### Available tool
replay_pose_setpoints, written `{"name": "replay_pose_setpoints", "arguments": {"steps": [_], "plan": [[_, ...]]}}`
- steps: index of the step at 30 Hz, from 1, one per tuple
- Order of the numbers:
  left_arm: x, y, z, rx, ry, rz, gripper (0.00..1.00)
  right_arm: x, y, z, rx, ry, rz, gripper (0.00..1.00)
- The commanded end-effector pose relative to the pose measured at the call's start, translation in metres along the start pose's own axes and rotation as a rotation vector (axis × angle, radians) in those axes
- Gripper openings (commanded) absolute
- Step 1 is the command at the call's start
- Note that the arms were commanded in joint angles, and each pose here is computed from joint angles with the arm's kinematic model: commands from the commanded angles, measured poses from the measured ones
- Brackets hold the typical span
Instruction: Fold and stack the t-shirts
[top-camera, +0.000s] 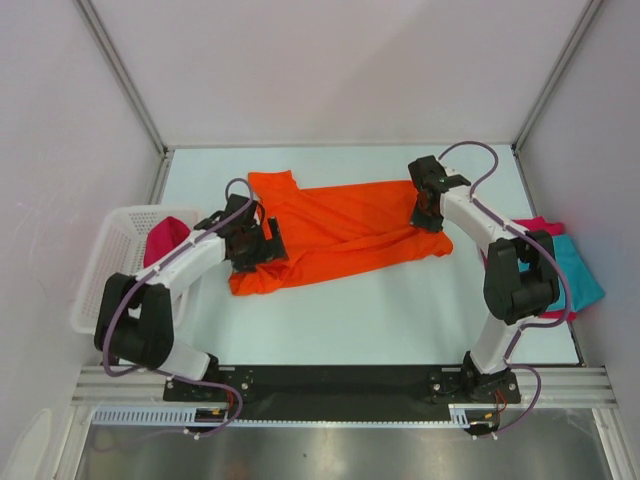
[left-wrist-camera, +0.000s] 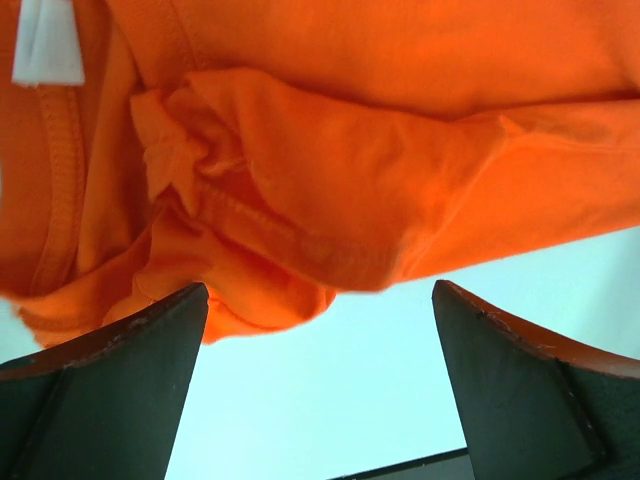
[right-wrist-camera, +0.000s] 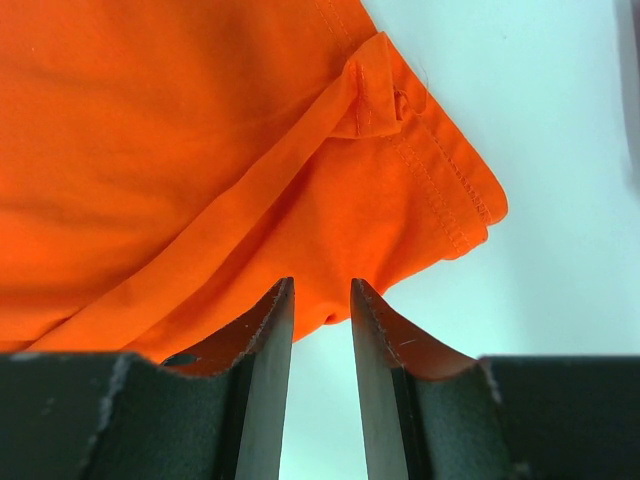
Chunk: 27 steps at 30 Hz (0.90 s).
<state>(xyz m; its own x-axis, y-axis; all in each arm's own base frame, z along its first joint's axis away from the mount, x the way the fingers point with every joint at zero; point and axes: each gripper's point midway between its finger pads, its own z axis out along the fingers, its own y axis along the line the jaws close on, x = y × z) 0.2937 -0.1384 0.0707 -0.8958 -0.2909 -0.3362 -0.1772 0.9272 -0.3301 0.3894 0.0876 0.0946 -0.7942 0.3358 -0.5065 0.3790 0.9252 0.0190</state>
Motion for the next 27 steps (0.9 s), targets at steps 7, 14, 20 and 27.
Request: {"name": "replay_pose_setpoints", "arguments": {"steps": [7, 14, 20, 27], "plan": [[0.001, -0.014, -0.032, -0.001, -0.068, 0.077, 0.99, -0.005, -0.008, -0.008, 0.006, -0.044, 0.001, 0.34], [-0.015, -0.027, -0.009, -0.137, -0.075, 0.250, 0.99, -0.002, -0.016, -0.008, 0.007, -0.041, 0.016, 0.34], [-0.029, -0.010, 0.000, -0.359, -0.104, 0.391, 1.00, -0.005, -0.022, -0.009, 0.008, -0.048, 0.030, 0.34], [-0.031, 0.007, 0.011, -0.507, -0.092, 0.492, 0.99, -0.007, -0.021, -0.011, 0.000, -0.052, 0.032, 0.34]]}}
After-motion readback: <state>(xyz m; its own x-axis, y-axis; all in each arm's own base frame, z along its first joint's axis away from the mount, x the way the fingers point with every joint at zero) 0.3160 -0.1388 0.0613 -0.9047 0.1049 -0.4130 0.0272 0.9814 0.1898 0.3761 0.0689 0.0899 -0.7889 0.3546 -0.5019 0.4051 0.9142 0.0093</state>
